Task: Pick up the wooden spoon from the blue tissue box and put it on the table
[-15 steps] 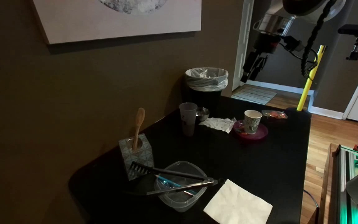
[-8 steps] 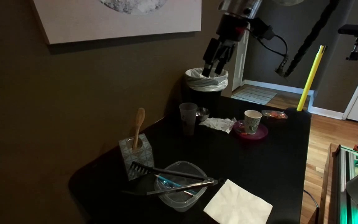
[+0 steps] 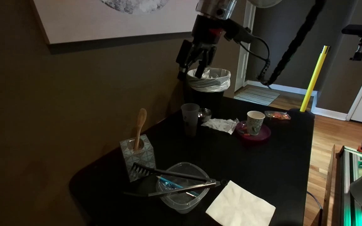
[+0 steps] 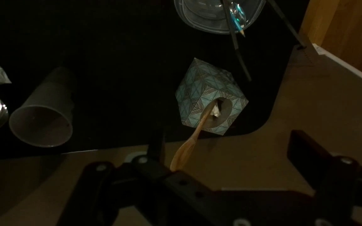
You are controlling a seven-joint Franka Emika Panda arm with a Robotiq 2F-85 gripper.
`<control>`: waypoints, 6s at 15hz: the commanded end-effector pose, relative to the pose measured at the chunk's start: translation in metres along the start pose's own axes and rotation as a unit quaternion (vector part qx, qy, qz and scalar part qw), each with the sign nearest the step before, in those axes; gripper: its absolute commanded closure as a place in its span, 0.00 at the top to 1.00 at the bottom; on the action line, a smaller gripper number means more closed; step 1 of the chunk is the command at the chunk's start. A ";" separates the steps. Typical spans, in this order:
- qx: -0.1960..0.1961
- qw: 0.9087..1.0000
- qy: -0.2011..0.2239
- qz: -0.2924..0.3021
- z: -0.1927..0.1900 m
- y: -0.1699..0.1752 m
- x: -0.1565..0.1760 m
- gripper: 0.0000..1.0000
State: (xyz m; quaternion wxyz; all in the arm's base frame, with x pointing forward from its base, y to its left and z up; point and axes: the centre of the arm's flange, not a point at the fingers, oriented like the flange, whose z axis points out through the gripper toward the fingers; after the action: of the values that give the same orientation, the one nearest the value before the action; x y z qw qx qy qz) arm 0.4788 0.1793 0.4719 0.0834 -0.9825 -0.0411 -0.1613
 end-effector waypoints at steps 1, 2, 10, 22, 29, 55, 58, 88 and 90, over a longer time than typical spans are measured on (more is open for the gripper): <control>0.016 0.999 0.012 0.039 0.023 -0.017 0.002 1.00; 0.026 0.998 0.014 0.057 0.036 -0.027 0.004 1.00; 0.064 0.982 -0.005 0.176 0.157 -0.071 0.035 1.00; 0.099 0.974 0.000 0.205 0.235 -0.054 0.073 1.00; 0.149 0.965 0.003 0.215 0.286 -0.023 0.091 1.00; 0.111 0.971 0.034 0.208 0.312 0.017 0.123 0.46; 0.108 0.972 0.038 0.205 0.312 0.014 0.126 0.39; 0.045 0.983 0.145 0.102 0.205 -0.001 0.107 0.02; 0.052 0.979 0.168 0.101 0.183 0.002 0.104 0.02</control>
State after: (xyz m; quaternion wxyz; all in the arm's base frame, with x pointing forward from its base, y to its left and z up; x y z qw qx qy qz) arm 0.6674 0.2275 0.3088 0.1616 -0.9409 0.0726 -0.2887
